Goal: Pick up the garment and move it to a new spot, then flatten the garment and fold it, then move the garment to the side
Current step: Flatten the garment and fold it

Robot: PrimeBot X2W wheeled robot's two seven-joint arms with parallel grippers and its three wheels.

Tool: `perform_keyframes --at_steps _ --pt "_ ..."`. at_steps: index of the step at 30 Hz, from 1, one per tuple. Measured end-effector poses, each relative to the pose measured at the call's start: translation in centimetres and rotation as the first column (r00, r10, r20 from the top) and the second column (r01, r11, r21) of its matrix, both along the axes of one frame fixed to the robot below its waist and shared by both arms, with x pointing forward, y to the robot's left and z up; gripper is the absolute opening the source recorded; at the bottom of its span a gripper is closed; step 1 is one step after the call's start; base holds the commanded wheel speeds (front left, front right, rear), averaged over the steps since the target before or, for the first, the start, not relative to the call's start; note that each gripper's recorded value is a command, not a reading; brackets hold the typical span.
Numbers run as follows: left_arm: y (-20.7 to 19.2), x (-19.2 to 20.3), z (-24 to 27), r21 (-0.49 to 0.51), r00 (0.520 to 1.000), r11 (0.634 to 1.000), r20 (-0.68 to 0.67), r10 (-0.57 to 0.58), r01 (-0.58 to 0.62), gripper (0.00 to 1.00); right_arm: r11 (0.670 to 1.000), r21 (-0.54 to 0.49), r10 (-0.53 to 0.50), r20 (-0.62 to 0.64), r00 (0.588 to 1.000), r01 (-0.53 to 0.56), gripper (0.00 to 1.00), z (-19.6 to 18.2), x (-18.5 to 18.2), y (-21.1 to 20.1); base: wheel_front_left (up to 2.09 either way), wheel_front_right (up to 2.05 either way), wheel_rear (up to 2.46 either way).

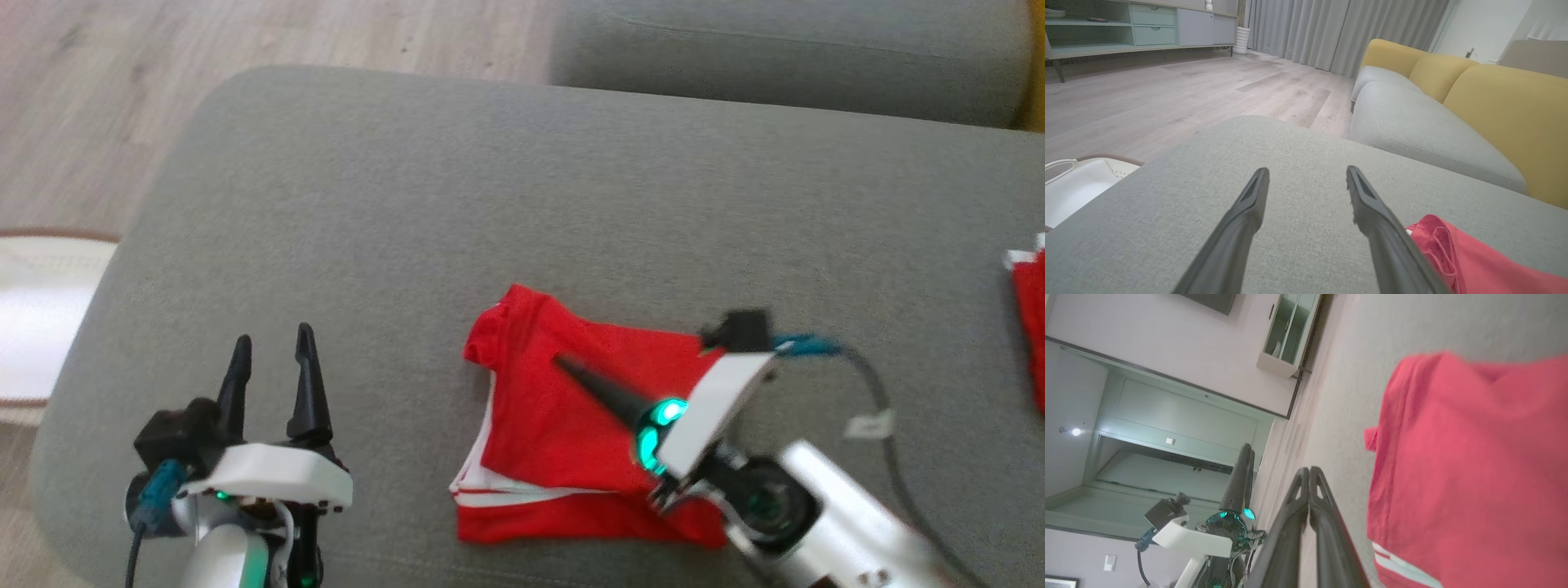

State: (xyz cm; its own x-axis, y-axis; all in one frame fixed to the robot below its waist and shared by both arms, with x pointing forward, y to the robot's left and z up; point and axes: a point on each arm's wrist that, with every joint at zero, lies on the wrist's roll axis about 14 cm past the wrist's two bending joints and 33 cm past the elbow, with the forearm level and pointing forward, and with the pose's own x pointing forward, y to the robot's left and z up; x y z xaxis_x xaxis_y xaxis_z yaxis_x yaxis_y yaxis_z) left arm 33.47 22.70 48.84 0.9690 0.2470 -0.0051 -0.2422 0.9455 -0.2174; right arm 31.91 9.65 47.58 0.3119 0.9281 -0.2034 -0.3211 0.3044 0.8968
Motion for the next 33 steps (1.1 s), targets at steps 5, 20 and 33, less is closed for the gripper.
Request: perform_keyframes --at_steps 5,20,33 --pt "-1.2 1.2 0.9 0.009 0.999 0.999 0.030 -0.041 0.041 1.00 0.985 0.023 -0.170 0.189 0.967 0.169 1.00 3.8 4.2 -5.1 0.00 0.00 0.00" --pt "-5.4 4.4 3.6 0.046 0.977 0.983 0.111 -0.179 0.175 1.00 0.748 0.024 -0.453 0.749 0.483 0.664 1.00 10.5 8.9 -22.8 0.00 0.00 0.00" --pt "-6.2 3.3 2.2 0.097 0.973 0.972 0.064 -0.221 0.215 1.00 0.517 -0.126 -0.374 0.856 0.356 0.846 1.00 4.0 6.4 -29.7 0.00 0.00 0.00"
